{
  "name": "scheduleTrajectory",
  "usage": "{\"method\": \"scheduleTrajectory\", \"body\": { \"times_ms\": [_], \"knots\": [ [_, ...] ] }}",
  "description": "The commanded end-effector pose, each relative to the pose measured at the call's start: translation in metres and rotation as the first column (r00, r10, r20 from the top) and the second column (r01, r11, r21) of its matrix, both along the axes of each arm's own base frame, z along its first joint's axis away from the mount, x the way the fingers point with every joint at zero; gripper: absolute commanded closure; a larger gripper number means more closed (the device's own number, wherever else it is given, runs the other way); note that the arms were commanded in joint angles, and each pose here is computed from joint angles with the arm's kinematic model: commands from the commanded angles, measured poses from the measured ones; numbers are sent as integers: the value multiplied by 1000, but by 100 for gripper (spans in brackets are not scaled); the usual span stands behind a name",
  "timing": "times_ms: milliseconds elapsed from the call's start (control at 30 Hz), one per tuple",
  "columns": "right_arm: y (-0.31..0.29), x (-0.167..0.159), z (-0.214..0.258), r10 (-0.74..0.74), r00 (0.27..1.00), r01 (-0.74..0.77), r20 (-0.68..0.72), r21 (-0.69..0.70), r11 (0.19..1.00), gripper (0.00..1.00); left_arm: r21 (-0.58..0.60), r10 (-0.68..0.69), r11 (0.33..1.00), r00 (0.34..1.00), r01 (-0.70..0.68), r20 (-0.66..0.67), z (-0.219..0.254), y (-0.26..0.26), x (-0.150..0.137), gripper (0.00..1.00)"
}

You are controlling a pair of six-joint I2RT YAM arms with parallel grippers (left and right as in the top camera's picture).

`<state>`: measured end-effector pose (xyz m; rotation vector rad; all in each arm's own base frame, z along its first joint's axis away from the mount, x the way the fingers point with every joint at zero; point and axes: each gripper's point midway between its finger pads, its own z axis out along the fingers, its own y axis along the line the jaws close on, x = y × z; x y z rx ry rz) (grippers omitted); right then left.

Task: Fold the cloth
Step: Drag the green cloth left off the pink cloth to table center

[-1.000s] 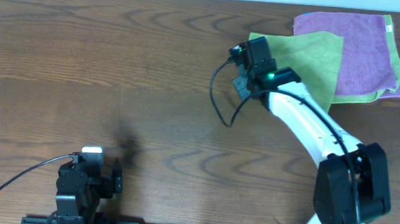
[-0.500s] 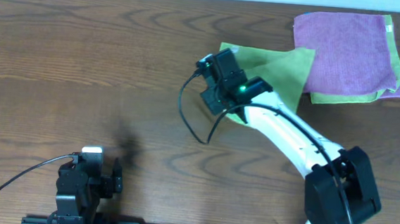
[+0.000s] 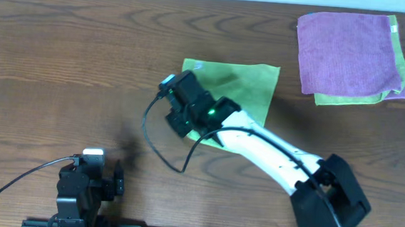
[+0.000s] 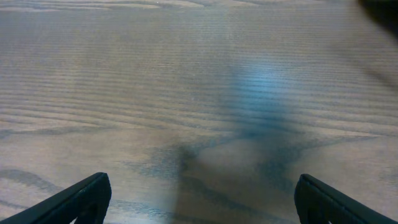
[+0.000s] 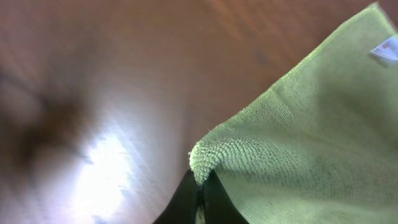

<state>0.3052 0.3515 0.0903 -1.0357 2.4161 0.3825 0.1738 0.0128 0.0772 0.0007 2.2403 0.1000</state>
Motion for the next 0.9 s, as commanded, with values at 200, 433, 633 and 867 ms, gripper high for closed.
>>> {"method": "scheduleTrajectory", "body": {
  "times_ms": [200, 433, 633, 867],
  "knots": [
    [42, -35, 4, 99, 995, -98, -9, 58, 994, 43, -2, -45, 999, 998, 45, -34, -16, -6, -1, 5],
    [43, -26, 32, 44, 999, -44, 6, 121, 992, 34, -81, -151, 985, 988, 152, 25, -6, -30, 6, 5],
    [23, -4, 73, -70, 997, 63, 25, 205, 977, 36, -166, -243, 953, 967, 253, 81, 5, -53, 9, 5],
    [-46, 16, 91, -243, 969, 247, -46, 169, 954, 43, -175, -271, 939, 950, 297, 156, 36, -60, 16, 5]
  ]
}}
